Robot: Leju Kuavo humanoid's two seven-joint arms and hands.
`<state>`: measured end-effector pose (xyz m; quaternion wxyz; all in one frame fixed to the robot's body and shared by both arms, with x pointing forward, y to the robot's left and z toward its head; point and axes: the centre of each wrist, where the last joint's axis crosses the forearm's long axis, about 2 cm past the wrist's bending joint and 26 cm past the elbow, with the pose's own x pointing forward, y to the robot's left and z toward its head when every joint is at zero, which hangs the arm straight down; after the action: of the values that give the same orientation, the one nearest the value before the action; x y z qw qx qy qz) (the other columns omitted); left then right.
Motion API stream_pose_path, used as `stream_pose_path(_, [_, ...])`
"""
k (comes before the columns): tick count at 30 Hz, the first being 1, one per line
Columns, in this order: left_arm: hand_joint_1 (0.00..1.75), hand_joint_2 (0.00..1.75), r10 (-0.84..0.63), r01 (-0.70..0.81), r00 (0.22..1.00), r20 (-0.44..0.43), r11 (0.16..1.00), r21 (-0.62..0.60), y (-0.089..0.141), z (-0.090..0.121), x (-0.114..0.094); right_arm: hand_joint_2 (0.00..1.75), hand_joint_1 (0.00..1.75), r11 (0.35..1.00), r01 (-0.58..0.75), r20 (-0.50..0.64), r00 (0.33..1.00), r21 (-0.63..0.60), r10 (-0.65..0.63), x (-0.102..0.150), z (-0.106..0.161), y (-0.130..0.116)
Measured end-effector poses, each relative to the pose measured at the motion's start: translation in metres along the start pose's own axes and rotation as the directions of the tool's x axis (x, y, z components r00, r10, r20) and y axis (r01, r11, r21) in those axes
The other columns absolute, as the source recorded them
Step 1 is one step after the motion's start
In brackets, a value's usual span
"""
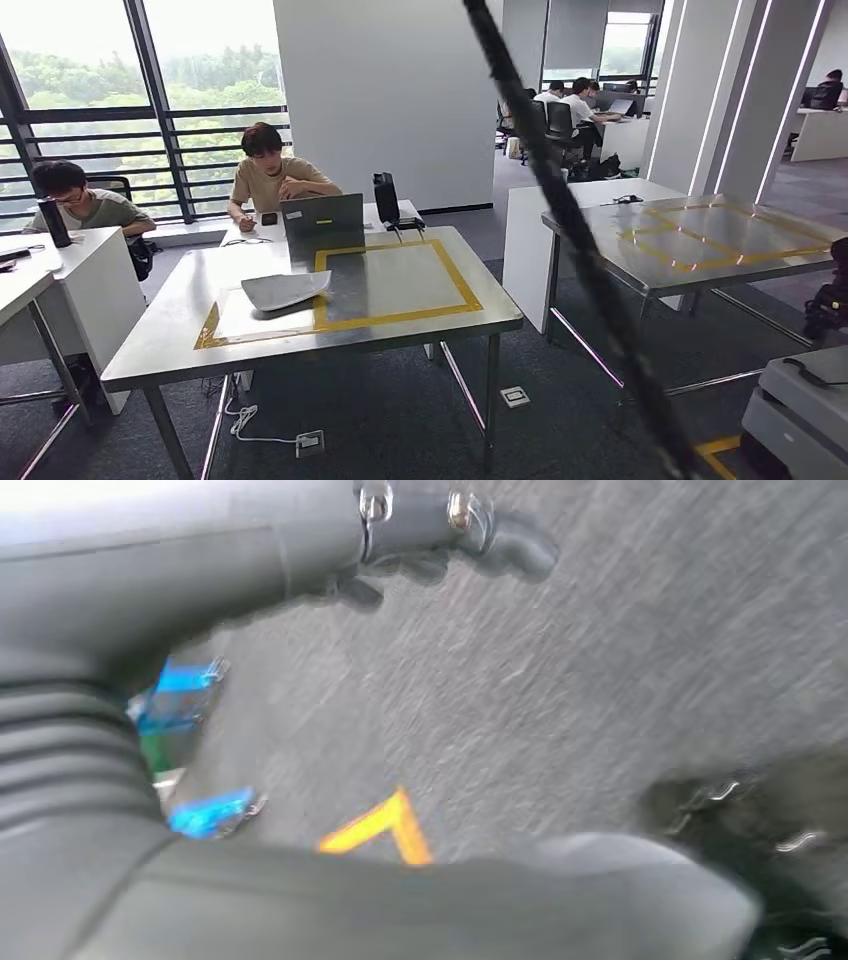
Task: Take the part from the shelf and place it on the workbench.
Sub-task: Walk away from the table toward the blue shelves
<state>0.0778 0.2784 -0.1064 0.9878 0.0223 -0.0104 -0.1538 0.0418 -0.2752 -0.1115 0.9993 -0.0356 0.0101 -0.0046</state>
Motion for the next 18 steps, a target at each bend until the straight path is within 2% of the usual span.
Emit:
stream_pose_path(3, [0.0, 1.75, 0.025, -0.026, 0.999, -0.039, 1.0, -0.016, -0.006, -0.003, -0.026, 1.75, 0.0, 1.0, 0.006, 0.018, 1.0, 0.026, -0.007, 0.0, 0.001, 0.006])
stream_pose_path(8, [0.0, 1.75, 0.079, -0.082, 0.993, -0.09, 0.996, -0.036, -0.016, -0.006, -0.068, 1.75, 0.0, 0.997, -0.015, 0.122, 0.993, 0.079, 0.005, 0.018, 0.005, 0.016])
stream_pose_path(11, [0.0, 1.75, 0.112, -0.117, 0.989, -0.099, 0.992, -0.044, -0.02, -0.006, -0.086, 1.75, 0.0, 0.995, -0.019, 0.181, 0.984, 0.098, 0.001, 0.028, 0.008, 0.017])
stream_pose_path(14, [0.0, 1.75, 0.144, -0.148, 0.986, -0.085, 0.988, -0.045, -0.022, -0.006, -0.094, 1.75, 0.0, 0.994, -0.022, 0.21, 0.978, 0.105, -0.001, 0.026, 0.008, 0.016])
stream_pose_path(15, [0.0, 1.31, 0.156, -0.159, 0.985, -0.075, 0.986, -0.045, -0.022, -0.006, -0.095, 1.75, 0.0, 0.994, -0.023, 0.214, 0.977, 0.105, 0.0, 0.023, 0.007, 0.015])
stream_pose_path(18, [0.0, 0.0, 0.191, -0.193, 0.981, -0.03, 0.98, -0.042, -0.02, -0.006, -0.093, 0.44, 0.0, 0.994, -0.022, 0.22, 0.975, 0.105, -0.001, 0.01, 0.005, 0.011])
